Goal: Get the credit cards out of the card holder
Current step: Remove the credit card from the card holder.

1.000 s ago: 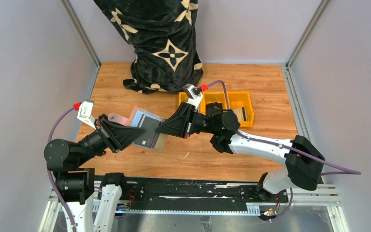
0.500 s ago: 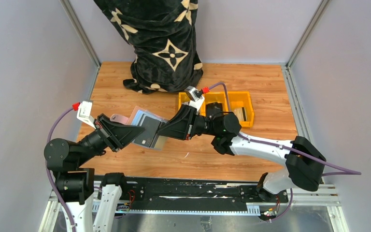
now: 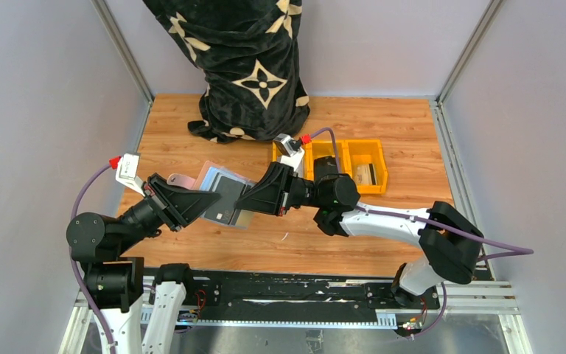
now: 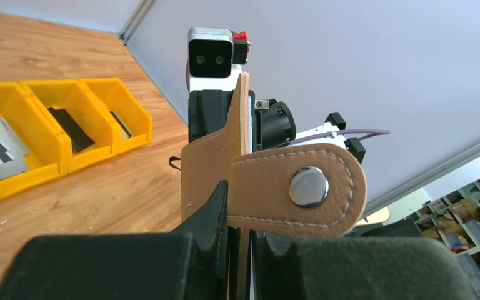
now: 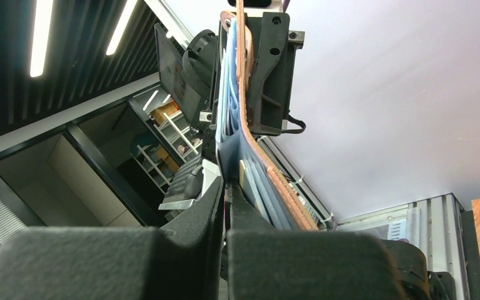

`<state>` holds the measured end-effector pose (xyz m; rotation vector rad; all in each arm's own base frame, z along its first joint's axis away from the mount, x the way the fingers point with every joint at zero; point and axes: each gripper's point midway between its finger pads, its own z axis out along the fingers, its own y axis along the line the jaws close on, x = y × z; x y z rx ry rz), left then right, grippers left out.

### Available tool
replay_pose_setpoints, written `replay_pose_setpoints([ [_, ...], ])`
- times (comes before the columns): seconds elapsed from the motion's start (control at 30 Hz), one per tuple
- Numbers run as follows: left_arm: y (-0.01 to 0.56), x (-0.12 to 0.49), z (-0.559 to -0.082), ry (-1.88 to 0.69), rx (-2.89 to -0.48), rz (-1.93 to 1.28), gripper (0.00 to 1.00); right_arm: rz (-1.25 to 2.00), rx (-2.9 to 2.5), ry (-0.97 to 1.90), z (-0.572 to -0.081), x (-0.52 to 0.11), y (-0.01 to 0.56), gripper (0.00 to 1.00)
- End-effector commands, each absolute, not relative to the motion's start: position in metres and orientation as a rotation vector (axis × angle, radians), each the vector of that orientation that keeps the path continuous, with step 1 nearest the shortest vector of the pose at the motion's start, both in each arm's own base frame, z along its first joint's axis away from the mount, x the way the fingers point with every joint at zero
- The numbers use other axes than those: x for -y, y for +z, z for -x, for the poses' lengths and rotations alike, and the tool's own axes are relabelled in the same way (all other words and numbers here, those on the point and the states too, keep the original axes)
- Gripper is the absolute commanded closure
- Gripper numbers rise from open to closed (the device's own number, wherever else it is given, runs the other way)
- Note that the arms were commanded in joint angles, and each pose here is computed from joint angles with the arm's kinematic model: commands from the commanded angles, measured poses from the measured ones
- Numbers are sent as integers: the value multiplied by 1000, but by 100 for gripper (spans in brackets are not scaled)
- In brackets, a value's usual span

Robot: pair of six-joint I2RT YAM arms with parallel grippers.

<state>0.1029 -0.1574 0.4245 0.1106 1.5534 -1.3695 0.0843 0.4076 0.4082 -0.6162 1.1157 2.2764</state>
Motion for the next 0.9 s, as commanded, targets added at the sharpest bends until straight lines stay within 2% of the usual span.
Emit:
replay_pose_setpoints([
  [0.0,436,158,-98,-1369,-1516,-128,94,667,-971,2314,-70,-398,430,100],
  [0.27,441,158,-97,-1396,-1519,-111,82,683,-945,2305,-63,-388,428,100],
  [0.87,442,158,-95,-1374,-1511,-132,83,668,-948,2304,-59,-378,425,100],
])
